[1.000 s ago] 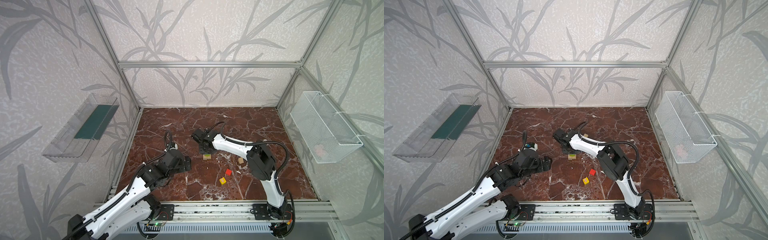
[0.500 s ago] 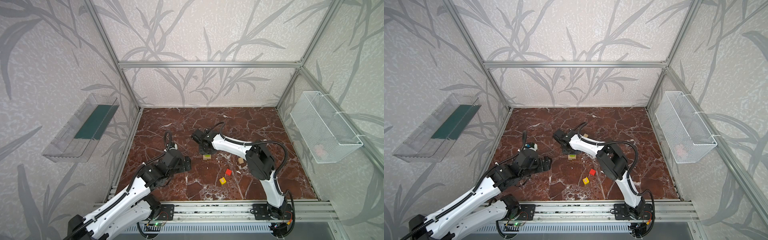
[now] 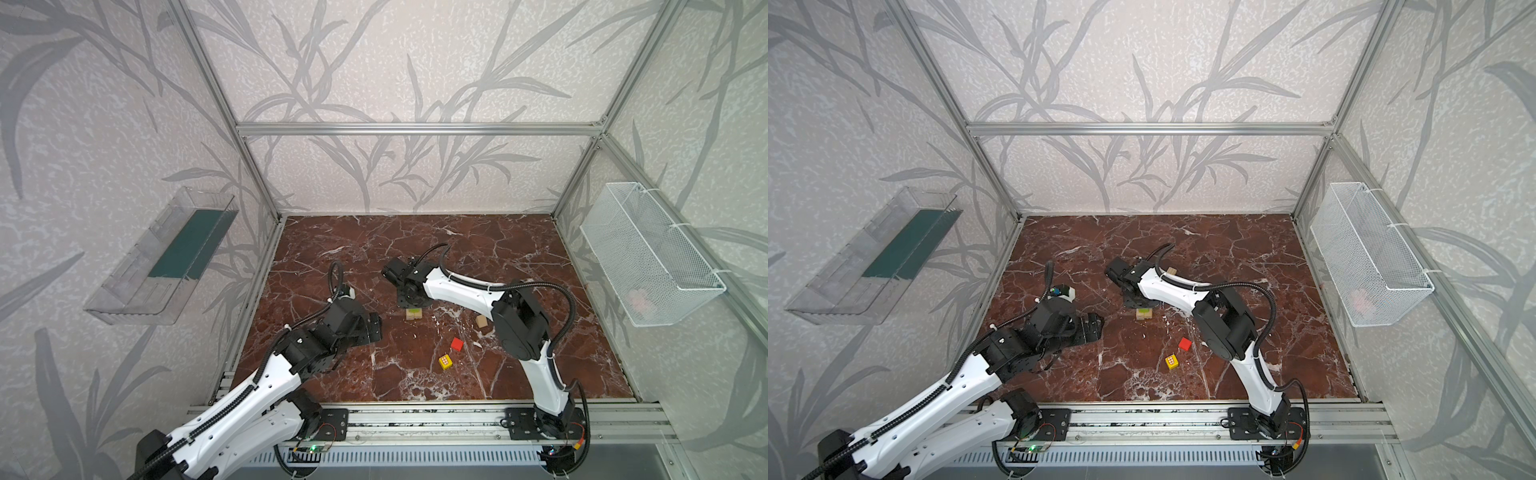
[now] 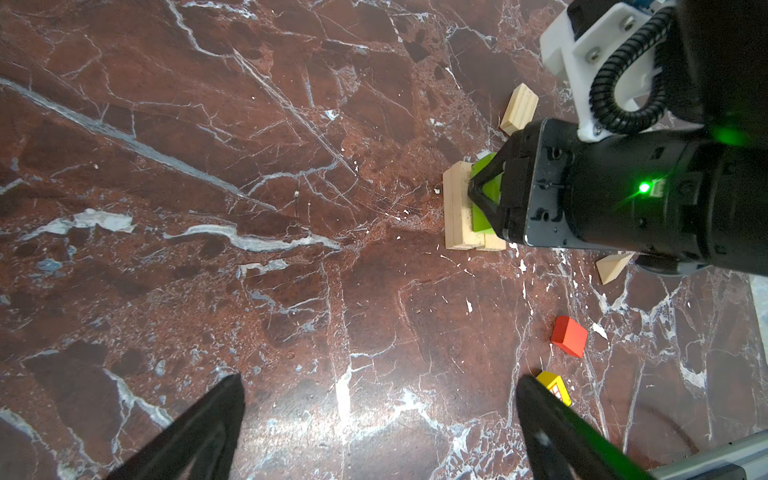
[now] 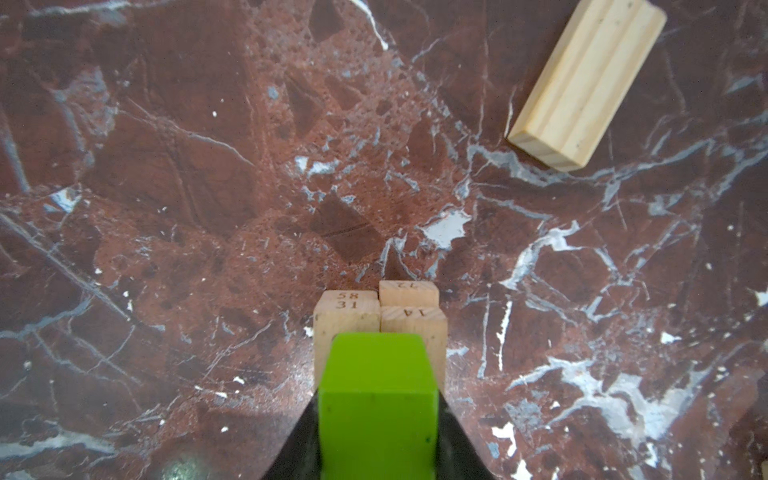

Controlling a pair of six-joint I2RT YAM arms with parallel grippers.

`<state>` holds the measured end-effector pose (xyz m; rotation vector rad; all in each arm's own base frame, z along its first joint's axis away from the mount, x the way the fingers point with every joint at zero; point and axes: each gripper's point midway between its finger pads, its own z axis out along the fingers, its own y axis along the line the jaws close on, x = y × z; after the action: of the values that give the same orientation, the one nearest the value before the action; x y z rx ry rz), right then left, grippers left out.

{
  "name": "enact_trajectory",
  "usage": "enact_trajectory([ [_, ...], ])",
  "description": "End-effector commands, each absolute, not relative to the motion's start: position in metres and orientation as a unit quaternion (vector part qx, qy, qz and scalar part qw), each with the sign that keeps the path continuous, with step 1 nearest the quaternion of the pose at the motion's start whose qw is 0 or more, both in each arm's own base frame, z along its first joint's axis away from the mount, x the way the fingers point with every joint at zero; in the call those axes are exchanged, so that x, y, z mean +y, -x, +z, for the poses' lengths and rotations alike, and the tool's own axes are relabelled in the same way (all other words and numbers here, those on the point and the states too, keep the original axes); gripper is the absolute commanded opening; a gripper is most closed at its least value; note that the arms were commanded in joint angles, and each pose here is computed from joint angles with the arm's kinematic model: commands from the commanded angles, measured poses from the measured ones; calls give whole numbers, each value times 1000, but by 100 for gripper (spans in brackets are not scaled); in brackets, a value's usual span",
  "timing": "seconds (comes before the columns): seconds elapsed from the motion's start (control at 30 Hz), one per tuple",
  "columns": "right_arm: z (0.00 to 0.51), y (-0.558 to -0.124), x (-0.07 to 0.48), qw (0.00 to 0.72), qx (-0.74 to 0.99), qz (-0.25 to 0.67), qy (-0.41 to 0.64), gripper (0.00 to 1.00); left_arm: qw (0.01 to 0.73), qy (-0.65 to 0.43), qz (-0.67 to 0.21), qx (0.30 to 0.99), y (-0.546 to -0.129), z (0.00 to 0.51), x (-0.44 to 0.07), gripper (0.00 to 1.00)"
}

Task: Build the wood block tower
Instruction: 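Lower the green block onto the wooden blocks and open the right gripper, then raise the right gripper and move it to the long ridged plain block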

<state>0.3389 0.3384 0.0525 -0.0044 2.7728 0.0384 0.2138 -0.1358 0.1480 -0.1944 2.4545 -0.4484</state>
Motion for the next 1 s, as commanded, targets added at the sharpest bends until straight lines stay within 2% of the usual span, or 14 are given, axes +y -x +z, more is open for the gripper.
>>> enact_trajectory([
  [0.0, 68, -344, 338, 200, 980, 14, -1, 40, 314, 74, -168, 931, -214, 150, -135, 100],
  [0.23, 75, -343, 339, 201, 979, 24, 1, 44, 316, 73, -168, 931, -215, 152, -134, 99],
  [0.47, 111, -336, 342, 218, 973, 71, 21, 49, 312, 53, -157, 936, -215, 162, -133, 100],
  [0.7, 145, -335, 331, 250, 962, 103, 49, 60, 323, 40, -136, 935, -235, 182, -132, 99],
  [0.83, 136, -346, 321, 239, 961, 132, 42, 67, 322, 20, -157, 934, -251, 193, -152, 99],
  [0.97, 108, -364, 294, 191, 973, 128, 3, 69, 325, 16, -196, 925, -266, 203, -169, 99],
])
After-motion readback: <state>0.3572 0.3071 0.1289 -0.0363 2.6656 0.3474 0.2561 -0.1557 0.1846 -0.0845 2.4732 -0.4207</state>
